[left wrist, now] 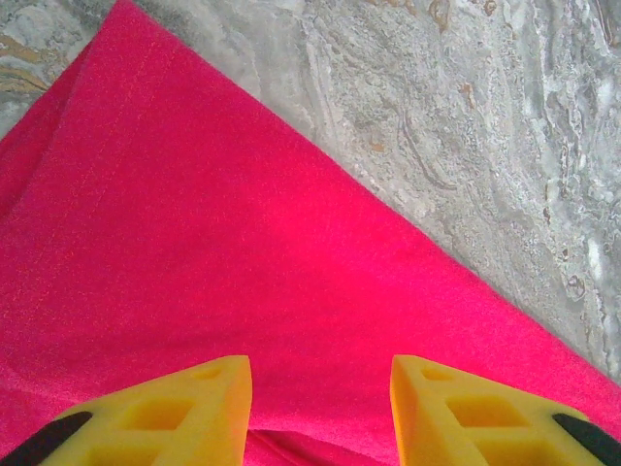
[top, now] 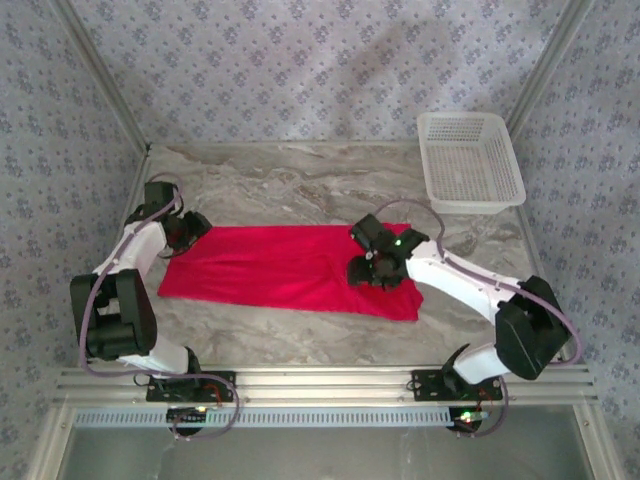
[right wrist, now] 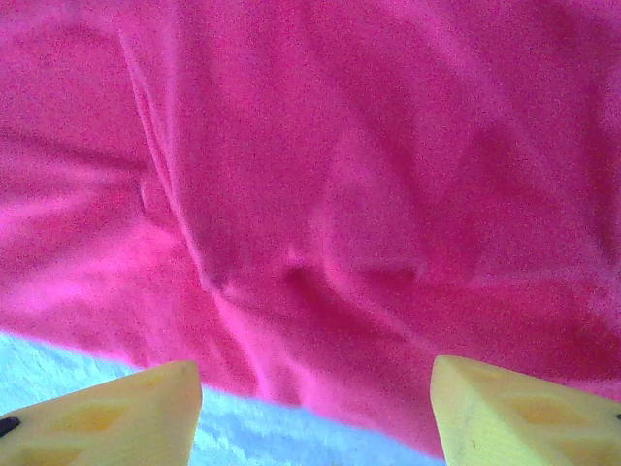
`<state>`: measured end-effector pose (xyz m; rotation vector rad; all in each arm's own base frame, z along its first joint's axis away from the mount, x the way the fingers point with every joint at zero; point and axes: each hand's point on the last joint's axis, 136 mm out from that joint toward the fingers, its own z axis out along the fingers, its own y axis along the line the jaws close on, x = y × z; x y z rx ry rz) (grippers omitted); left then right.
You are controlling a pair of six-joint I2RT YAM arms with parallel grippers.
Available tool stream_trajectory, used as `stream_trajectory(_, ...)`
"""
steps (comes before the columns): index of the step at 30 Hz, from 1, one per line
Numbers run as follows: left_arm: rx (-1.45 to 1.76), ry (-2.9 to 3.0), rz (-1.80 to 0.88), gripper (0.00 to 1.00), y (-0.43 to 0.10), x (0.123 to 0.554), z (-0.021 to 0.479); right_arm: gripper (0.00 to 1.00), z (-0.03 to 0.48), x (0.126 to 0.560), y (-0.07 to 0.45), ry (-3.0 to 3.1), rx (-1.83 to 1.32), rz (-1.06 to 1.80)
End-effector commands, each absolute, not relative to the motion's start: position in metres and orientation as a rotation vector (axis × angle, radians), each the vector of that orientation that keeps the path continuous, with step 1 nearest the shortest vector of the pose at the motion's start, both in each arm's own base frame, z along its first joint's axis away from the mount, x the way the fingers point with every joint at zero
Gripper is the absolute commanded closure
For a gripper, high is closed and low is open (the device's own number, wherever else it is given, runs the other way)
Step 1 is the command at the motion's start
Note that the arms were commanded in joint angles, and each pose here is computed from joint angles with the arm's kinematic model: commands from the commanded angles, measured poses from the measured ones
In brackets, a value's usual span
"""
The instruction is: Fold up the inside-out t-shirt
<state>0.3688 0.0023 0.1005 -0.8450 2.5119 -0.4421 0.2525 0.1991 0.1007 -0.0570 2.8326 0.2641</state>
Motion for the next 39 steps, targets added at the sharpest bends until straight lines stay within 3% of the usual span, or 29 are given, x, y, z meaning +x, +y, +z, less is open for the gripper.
stream_trajectory(1,-0.825,2.514,-0.463,0.58,-0.002,0.370,0.105,0.34,0.098,0.293,0.192,2.810,-0.040,0.223)
stream_trajectory(8,-0.828,2.527,-0.447,0.58,0.000,0.369,0.096,0.35,0.045,0.299,0.171,2.968,-0.041,0.082)
stream_trajectory(18,-0.912,2.568,-0.393,0.59,0.022,0.363,0.077,0.35,0.038,0.219,0.154,2.970,0.009,0.083)
stream_trajectory(22,-0.923,2.569,-0.397,0.59,0.024,0.363,0.075,0.34,0.046,0.210,0.152,2.925,0.035,0.141)
stream_trajectory(27,-0.923,2.565,-0.421,0.59,0.021,0.363,0.078,0.34,0.071,0.232,0.159,2.862,0.022,0.133)
stream_trajectory(32,-0.929,2.544,-0.456,0.59,0.016,0.363,0.082,0.33,0.095,0.277,0.201,2.774,-0.015,0.261)
stream_trajectory(39,-0.980,2.554,-0.554,0.59,0.012,0.366,0.064,0.35,0.060,0.303,0.239,2.818,-0.053,0.297)
